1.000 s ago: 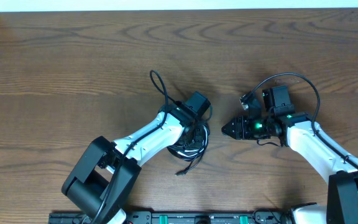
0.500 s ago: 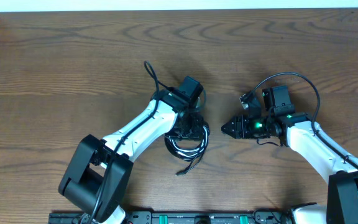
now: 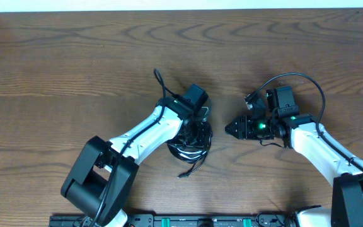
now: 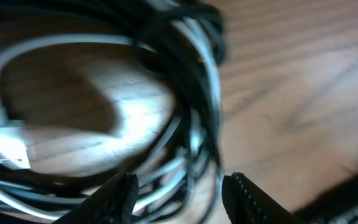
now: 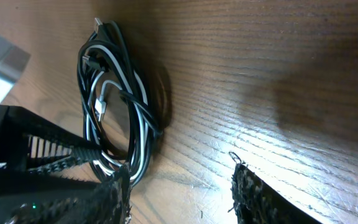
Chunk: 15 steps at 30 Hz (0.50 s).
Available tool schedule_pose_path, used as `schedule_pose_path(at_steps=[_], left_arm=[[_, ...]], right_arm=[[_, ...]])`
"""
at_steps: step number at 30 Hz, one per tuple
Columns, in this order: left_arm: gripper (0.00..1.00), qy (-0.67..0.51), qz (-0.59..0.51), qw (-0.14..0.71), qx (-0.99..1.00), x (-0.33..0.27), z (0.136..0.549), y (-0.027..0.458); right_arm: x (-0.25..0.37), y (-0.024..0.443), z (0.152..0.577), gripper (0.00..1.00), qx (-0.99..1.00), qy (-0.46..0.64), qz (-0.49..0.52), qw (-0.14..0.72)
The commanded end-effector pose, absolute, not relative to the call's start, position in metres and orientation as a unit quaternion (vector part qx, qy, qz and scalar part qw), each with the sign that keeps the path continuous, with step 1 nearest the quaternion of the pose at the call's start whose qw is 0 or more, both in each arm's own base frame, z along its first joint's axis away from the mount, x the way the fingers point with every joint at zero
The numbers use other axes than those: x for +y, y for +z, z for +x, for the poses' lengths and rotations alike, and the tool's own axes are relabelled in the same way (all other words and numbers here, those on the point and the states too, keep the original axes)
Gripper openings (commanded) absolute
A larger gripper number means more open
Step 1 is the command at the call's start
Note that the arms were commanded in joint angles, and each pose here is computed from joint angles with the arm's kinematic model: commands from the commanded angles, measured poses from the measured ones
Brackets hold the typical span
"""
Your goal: Untangle cables
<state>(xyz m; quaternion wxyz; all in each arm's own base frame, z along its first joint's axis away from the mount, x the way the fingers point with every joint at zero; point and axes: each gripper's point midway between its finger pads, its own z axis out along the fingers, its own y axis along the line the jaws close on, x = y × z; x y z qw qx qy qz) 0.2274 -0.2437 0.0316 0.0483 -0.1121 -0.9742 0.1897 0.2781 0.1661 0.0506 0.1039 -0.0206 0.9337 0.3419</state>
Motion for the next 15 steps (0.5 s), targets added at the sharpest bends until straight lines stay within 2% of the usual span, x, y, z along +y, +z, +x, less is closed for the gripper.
schedule_pose_path(at_steps=[1, 9, 13, 15], left_arm=[[0.50, 0.136, -0.078, 0.034, -0.987, -0.225, 0.233, 0.012], [0.50, 0.146, -0.067, 0.017, -0.987, -0.228, 0.238, 0.005], [0.27, 0.133, -0.066, 0.008, -0.989, -0.224, 0.241, 0.003], [0.24, 0.122, -0.065, 0.001, -0.990, -0.220, 0.244, 0.002]], right_arm=[[0.170, 0.050, 0.277, 0.51, 0.934, 0.341, -0.022, 0.100], [0.180, 0.049, 0.272, 0.52, 0.936, 0.335, -0.041, 0.098], [0.180, 0.047, 0.271, 0.52, 0.940, 0.323, -0.045, 0.101], [0.181, 0.047, 0.272, 0.52, 0.940, 0.324, -0.046, 0.102]])
